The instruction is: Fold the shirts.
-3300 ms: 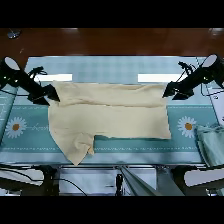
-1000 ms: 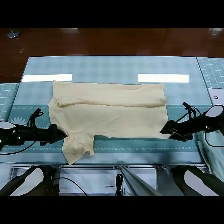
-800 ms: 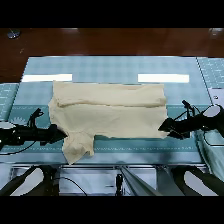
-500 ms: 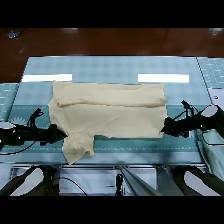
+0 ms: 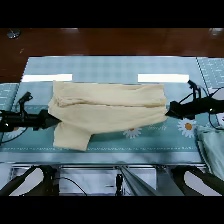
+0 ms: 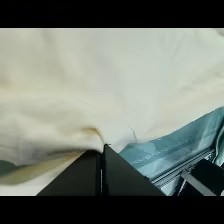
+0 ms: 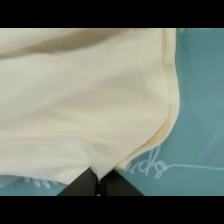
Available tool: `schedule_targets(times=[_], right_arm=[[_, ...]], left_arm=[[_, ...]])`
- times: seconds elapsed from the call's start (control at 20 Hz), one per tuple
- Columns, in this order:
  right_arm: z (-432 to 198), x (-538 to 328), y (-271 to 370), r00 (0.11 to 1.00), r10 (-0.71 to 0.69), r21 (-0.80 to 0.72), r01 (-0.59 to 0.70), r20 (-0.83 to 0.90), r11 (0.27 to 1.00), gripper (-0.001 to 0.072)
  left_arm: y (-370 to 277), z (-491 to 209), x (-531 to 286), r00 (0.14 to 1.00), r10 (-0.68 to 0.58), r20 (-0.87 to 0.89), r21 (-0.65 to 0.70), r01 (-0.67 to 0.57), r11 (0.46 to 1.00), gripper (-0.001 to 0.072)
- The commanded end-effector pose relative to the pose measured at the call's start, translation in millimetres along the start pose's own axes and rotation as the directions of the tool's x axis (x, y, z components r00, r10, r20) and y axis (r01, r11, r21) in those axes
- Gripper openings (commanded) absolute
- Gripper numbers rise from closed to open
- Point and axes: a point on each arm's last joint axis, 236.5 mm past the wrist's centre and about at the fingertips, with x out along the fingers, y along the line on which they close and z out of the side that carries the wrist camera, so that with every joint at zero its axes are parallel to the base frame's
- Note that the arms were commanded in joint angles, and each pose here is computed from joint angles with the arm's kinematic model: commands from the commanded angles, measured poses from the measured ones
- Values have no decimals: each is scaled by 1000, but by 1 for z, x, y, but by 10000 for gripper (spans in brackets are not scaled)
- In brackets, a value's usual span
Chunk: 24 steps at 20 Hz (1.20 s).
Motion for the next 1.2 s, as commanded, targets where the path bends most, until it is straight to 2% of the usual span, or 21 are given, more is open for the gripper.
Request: schedule_targets(times=[0.0,0.35,0.7,1.1,1.15], right_arm=[[46,-30,17,992,6,-28,-3,126,1000,17],[115,-19,29,983,69,-2,-70,170,998,17],[151,5,25,983,92,25,-97,161,995,17],[166,36,28,971,173,84,-189,167,978,23],[168,38,28,969,177,94,-195,173,976,197]], left_arm=[[-34,41,-15,998,-33,51,61,30,998,27],[-54,127,15,999,-12,53,9,12,1000,27],[-60,218,19,993,-22,119,-10,23,1000,28],[-39,227,57,999,-21,39,-36,22,999,33],[-36,224,60,1000,-23,22,-43,24,999,190]])
